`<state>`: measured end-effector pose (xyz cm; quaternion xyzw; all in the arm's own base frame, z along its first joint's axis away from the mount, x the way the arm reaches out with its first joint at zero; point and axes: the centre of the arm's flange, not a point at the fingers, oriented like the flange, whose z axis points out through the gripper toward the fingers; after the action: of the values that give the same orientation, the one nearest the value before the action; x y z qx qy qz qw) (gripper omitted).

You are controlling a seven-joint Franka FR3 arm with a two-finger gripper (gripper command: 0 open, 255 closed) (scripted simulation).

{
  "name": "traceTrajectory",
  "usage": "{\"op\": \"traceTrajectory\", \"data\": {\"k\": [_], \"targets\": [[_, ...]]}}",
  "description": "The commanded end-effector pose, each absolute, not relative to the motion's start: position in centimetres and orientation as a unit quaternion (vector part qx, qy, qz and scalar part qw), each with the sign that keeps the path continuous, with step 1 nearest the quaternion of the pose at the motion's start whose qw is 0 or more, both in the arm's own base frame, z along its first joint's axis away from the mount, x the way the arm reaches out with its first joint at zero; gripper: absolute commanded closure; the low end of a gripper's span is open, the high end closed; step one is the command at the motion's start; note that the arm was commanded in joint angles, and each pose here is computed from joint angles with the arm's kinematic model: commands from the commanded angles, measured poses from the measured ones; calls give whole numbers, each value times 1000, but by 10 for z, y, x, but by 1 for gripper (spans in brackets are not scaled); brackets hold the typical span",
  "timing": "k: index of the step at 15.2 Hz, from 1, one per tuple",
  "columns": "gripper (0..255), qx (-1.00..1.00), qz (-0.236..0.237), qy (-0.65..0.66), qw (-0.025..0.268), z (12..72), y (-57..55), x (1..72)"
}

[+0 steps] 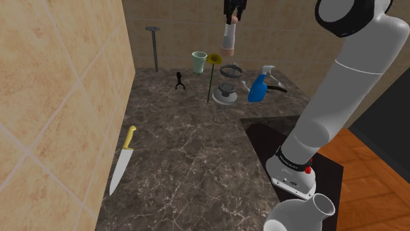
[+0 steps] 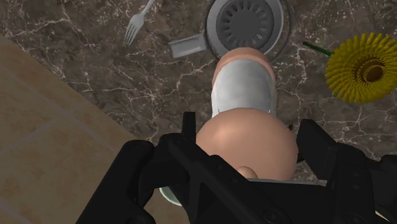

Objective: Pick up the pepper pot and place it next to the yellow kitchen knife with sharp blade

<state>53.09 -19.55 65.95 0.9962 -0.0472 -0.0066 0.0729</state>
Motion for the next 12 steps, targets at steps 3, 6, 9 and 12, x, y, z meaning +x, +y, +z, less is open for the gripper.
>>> {"op": "traceTrajectory", "data": {"k": [3,6,9,12], "targets": [[255,996,-7,-48,73,657,-146,515],[255,996,-7,-48,73,657,-109,502],[255,996,-7,-48,73,657,-71,488],[255,996,-7,-48,73,657,-34,475]]}}
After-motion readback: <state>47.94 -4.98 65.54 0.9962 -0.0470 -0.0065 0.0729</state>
